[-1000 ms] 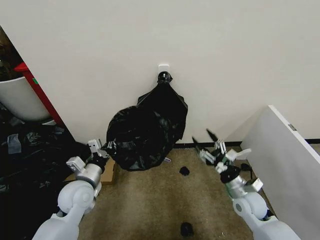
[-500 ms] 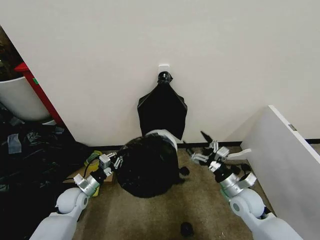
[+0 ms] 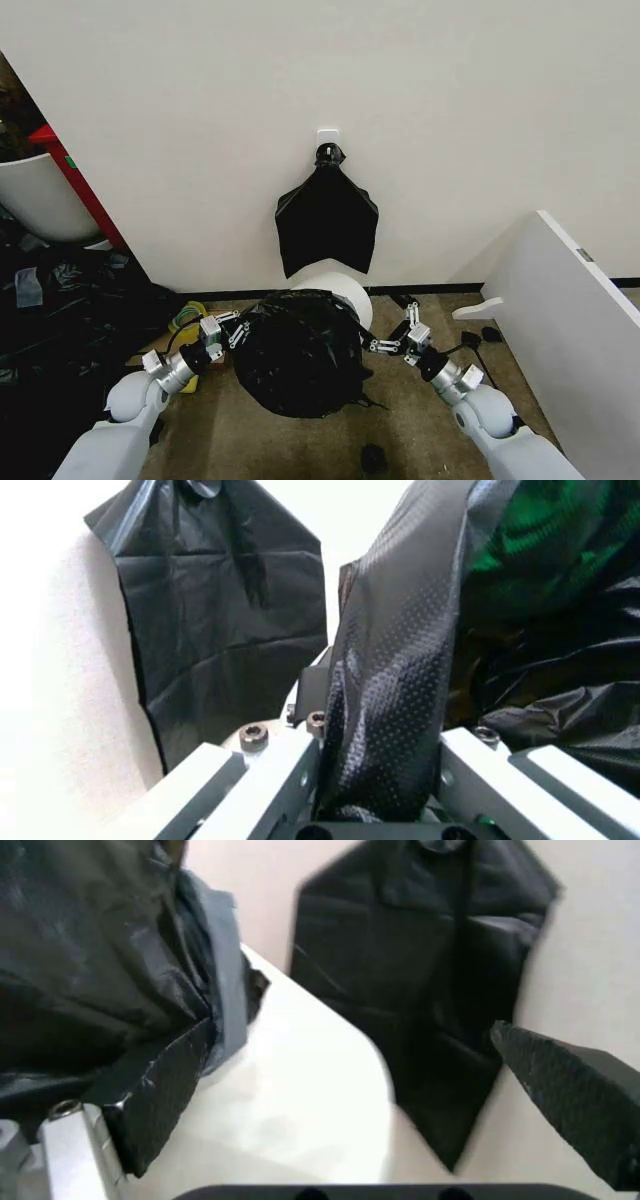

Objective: Place the garbage bag over the trash bin.

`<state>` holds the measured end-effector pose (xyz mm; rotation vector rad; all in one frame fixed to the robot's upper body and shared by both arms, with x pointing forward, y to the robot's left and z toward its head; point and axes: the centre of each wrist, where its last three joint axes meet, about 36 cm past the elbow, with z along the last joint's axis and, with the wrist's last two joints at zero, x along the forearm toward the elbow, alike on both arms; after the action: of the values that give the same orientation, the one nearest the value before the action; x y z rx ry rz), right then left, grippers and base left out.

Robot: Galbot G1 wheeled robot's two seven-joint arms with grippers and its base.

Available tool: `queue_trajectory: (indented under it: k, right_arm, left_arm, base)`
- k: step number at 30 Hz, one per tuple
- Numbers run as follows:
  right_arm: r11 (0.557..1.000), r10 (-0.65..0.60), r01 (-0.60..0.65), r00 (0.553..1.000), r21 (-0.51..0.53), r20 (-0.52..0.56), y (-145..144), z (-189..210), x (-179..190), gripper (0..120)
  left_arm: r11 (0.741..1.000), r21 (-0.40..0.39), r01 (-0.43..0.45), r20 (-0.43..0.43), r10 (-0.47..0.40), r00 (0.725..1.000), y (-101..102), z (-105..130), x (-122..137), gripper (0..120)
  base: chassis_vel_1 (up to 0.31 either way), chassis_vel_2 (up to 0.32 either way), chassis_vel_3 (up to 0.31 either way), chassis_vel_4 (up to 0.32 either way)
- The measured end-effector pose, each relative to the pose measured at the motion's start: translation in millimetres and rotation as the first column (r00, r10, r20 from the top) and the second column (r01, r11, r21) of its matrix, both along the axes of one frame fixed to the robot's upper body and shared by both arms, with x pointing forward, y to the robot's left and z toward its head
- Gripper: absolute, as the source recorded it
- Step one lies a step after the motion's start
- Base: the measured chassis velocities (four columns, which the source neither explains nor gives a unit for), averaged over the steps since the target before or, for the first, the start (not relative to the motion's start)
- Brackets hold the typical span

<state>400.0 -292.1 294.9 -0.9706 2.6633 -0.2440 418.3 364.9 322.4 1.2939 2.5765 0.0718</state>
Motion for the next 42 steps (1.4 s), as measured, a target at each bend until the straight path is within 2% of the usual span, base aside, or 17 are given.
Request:
queue_trajectory:
  k: [5,10,11,13,14,16,17,20,21,23,28,29,32,36,38,39,42]
  right_arm:
    - [0.999,-0.05,0.049,0.998,0.017,0.032,-1,9,5,100]
    - [0.99,-0.033,0.019,0.995,0.141,0.094,9,34,6,100]
    - [0.988,-0.026,0.01,0.994,0.154,0.102,10,37,5,100]
    - [0.976,-0.03,0.002,0.991,0.219,0.127,23,51,-5,100]
    - [0.976,-0.03,0.002,0.991,0.219,0.127,23,51,-5,100]
    - [0.959,-0.086,0.052,0.99,0.277,0.112,42,67,-18,100]
    - [0.959,-0.086,0.052,0.99,0.277,0.112,42,67,-18,100]
    - [0.934,-0.209,0.181,0.976,0.309,0.06,76,97,-46,100]
    - [0.934,-0.209,0.181,0.976,0.309,0.06,76,97,-46,100]
    - [0.934,-0.201,0.194,0.98,0.301,-0.006,100,106,-71,100]
    - [0.938,-0.22,0.263,0.956,0.228,-0.196,147,113,-121,96]
    - [0.938,-0.22,0.263,0.956,0.228,-0.196,147,113,-121,96]
    - [0.94,-0.263,0.309,0.926,0.146,-0.271,167,114,-135,82]
    - [0.919,-0.379,0.394,0.866,-0.022,-0.326,178,111,-133,68]
    - [0.891,-0.45,0.438,0.828,-0.115,-0.335,182,106,-126,61]
    - [0.891,-0.45,0.438,0.828,-0.115,-0.335,182,106,-126,61]
    - [0.854,-0.52,0.476,0.788,-0.209,-0.33,186,97,-114,47]
  left_arm:
    - [1.0,-0.008,-0.013,-0.002,0.013,1.0,-3,-1,-2,0]
    - [0.994,-0.043,-0.105,-0.039,0.103,0.994,-11,-3,-5,0]
    - [0.991,-0.048,-0.124,-0.052,0.122,0.991,-14,-3,-5,0]
    - [0.972,-0.074,-0.222,-0.159,0.208,0.965,-31,1,-10,0]
    - [0.972,-0.074,-0.222,-0.159,0.208,0.965,-31,1,-10,0]
    - [0.951,-0.075,-0.299,-0.264,0.271,0.926,-50,8,-15,0]
    - [0.951,-0.075,-0.299,-0.264,0.271,0.926,-50,8,-15,0]
    - [0.919,-0.055,-0.391,-0.441,0.33,0.835,-88,21,-23,0]
    - [0.919,-0.055,-0.391,-0.441,0.33,0.835,-88,21,-23,0]
    - [0.898,-0.063,-0.435,-0.509,0.345,0.788,-110,31,-27,0]
    - [0.88,-0.071,-0.47,-0.559,0.355,0.749,-146,42,-41,0]
    - [0.88,-0.071,-0.47,-0.559,0.355,0.749,-146,42,-41,0]
    - [0.877,-0.051,-0.477,-0.547,0.375,0.748,-170,43,-54,0]
    - [0.881,-0.03,-0.473,-0.453,0.41,0.792,-186,35,-65,0]
    - [0.883,0.001,-0.47,-0.346,0.441,0.828,-188,23,-70,0]
    - [0.883,0.001,-0.47,-0.346,0.441,0.828,-188,23,-70,0]
    - [0.886,0.01,-0.464,-0.255,0.451,0.855,-190,15,-74,0]
  base:
    - [0.0,0.0,0.0,0.0]
    - [0.0,0.0,0.0,0.0]
    - [0.0,0.0,0.0,0.0]
    - [0.0,0.0,0.0,0.0]
    - [0.0,0.0,0.0,0.0]
    - [0.0,0.0,0.0,0.0]
    - [0.0,0.0,0.0,0.0]
    - [0.0,0.0,0.0,0.0]
    - [0.0,0.0,0.0,0.0]
    - [0.0,0.0,0.0,0.0]
    - [0.0,0.0,0.0,0.0]
    - [0.0,0.0,0.0,0.0]
    - [0.0,0.0,0.0,0.0]
    - [0.0,0.0,0.0,0.0]
    - [0.0,0.0,0.0,0.0]
    - [0.0,0.0,0.0,0.0]
    - [0.0,0.0,0.0,0.0]
